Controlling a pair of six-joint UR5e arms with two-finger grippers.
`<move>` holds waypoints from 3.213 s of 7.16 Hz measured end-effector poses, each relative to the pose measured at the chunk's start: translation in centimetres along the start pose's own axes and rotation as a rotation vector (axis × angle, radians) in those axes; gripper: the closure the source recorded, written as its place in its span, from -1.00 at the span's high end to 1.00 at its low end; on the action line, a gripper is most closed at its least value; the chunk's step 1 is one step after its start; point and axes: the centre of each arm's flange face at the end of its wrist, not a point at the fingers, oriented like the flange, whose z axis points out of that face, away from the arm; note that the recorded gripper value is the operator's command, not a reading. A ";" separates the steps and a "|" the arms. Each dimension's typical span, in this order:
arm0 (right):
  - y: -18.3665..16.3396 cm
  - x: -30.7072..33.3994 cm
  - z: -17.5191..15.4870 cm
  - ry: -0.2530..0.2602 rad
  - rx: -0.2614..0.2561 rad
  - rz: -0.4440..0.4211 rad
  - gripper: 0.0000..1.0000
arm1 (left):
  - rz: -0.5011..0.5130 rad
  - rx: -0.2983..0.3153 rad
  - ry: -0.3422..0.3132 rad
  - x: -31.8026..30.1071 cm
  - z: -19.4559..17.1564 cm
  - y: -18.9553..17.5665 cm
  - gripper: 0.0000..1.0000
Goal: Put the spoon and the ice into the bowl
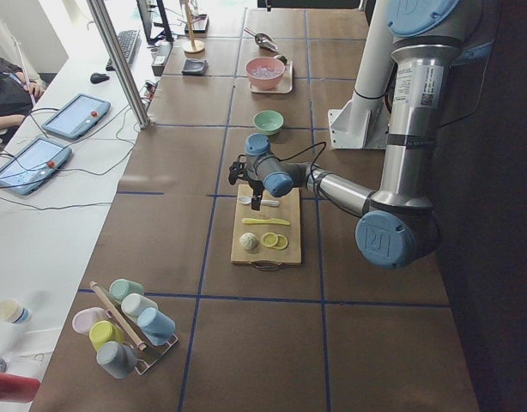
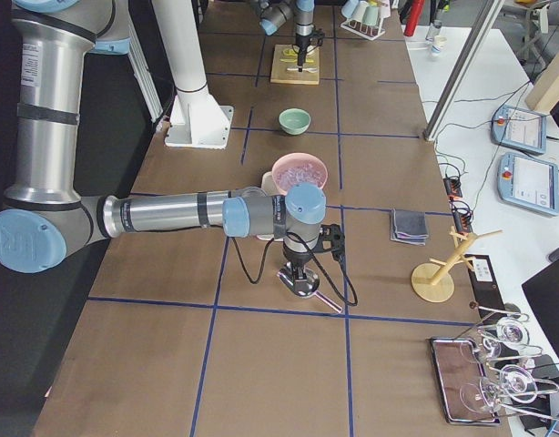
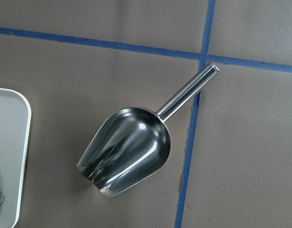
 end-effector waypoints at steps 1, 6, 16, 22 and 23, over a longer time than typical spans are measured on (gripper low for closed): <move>0.0 0.0 0.0 0.000 0.000 0.000 1.00 | 0.002 -0.001 -0.001 0.1 0.1 0.1 0.25; 0.1 0.1 0.1 0.000 -0.002 0.001 1.00 | 0.003 -0.003 -0.002 0.1 0.1 0.2 -0.90; 0.0 0.0 0.0 0.000 -0.001 0.000 1.00 | -0.063 0.045 0.071 4.1 -4.0 -0.2 -1.00; 0.1 0.1 0.1 0.001 -0.002 0.001 1.00 | -0.177 -0.037 0.202 30.0 -7.4 -1.7 -1.00; 0.1 0.1 0.1 0.001 -0.002 0.002 1.00 | -0.157 -0.042 0.216 33.9 -6.8 -0.5 -1.00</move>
